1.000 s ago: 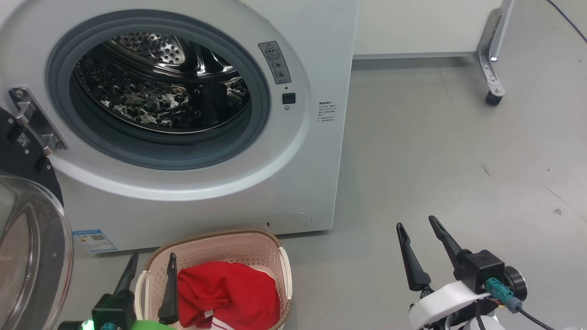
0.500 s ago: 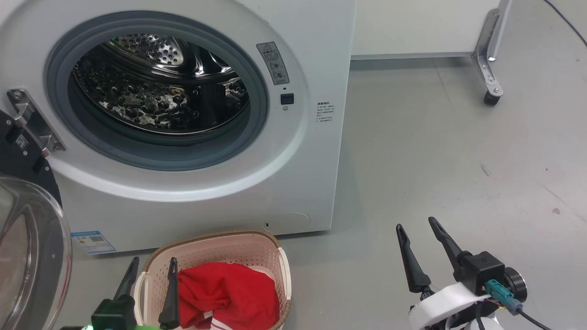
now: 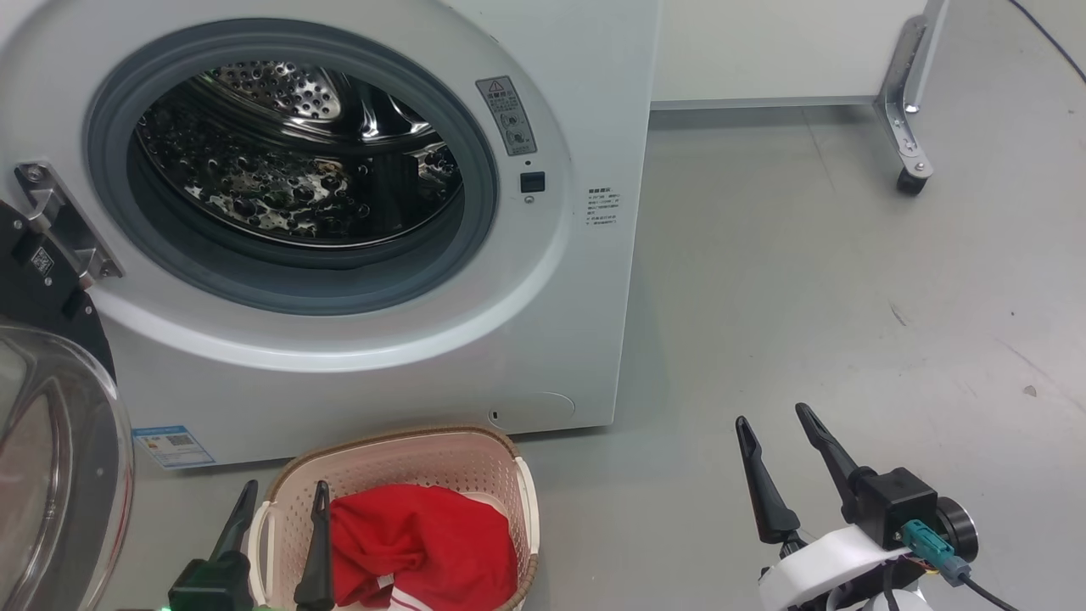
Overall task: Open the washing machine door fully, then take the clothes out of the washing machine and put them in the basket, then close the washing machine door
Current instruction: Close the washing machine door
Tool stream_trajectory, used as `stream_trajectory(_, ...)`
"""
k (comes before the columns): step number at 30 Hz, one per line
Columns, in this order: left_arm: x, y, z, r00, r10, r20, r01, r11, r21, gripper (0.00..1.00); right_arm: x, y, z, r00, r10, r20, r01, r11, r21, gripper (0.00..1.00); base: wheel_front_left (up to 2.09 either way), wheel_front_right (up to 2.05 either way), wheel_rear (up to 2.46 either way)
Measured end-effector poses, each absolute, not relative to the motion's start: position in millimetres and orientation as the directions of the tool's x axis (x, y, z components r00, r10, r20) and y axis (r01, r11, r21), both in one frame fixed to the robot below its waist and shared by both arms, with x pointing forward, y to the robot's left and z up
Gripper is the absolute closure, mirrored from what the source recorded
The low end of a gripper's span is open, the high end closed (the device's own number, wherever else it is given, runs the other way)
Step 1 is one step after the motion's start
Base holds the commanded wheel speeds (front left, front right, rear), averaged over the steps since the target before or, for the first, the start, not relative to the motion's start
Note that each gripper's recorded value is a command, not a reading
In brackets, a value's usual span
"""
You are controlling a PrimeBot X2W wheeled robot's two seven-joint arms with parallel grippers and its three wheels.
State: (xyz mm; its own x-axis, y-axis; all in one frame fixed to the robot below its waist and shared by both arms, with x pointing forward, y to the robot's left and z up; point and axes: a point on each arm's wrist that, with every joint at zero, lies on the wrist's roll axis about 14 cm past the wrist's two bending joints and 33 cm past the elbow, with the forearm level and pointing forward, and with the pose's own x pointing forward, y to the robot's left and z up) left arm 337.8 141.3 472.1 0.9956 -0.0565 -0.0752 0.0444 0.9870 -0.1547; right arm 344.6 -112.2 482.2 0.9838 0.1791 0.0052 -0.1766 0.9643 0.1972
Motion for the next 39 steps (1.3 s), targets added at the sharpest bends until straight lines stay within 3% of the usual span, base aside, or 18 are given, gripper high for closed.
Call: stream_trajectory(39, 336, 141, 481, 0.996, -0.058, -0.067, 0.047, 0.987, -0.152, 0.00, 347, -113, 482, 0.984, 0.179, 0.005, -0.177, 0.965, 0.193, 0.00, -0.82, 0.89, -0.07)
